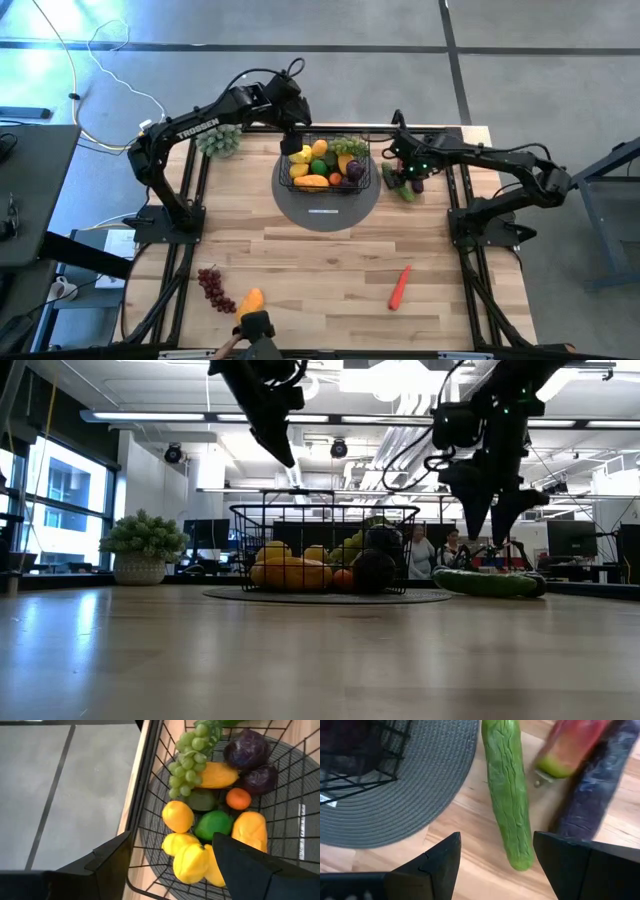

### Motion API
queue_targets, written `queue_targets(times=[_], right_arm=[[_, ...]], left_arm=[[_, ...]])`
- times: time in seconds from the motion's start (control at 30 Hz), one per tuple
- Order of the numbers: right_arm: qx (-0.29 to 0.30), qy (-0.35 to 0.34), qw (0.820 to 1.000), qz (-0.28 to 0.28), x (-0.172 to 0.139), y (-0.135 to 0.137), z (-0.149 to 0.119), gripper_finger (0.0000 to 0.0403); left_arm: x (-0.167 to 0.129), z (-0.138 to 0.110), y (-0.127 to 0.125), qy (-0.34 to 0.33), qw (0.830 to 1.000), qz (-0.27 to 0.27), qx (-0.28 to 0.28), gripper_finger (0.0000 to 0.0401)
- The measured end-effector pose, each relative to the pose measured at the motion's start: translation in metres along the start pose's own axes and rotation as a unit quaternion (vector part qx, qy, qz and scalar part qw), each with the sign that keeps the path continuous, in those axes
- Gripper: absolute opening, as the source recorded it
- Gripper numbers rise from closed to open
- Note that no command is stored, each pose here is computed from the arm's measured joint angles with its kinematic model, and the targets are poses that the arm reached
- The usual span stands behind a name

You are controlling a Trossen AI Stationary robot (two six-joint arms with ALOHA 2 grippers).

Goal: Build produce basket
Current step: Put the green cucumber into the wire basket

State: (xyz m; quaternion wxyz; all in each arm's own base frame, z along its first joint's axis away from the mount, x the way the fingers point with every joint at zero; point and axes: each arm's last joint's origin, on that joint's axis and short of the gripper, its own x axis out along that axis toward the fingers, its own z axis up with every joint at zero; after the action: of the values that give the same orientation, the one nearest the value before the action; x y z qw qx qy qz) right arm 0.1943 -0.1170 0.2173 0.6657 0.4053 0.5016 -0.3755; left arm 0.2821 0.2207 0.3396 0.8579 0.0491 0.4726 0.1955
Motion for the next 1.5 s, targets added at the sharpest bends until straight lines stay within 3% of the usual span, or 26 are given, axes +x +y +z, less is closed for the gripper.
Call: queue_targets(times=[0.33,0.5,0.8,1.5], right_arm=[[-0.004,-0.007,1.000,0.007,0.034,-0.011,-0.013,0.0231],[-0.008,-0.014,1.000,-0.001,0.040,-0.014,-0.015,0.0231],[-0.008,-0.026,1.000,-0.010,0.049,-0.018,-0.020,0.0231],[0.039,-0.044,0.998,0.008,0.064,-0.023,-0.026,0.0222]], left_arm=[[0.000,0.001,0.000,-0.006,1.000,0.002,-0.029,0.0266],[0.000,0.001,0.000,-0.005,0.998,0.002,-0.068,0.0266],[0.000,0.001,0.000,-0.003,0.996,0.001,-0.089,0.0266],[0.000,0.000,0.000,-0.001,0.998,0.002,-0.064,0.0266]])
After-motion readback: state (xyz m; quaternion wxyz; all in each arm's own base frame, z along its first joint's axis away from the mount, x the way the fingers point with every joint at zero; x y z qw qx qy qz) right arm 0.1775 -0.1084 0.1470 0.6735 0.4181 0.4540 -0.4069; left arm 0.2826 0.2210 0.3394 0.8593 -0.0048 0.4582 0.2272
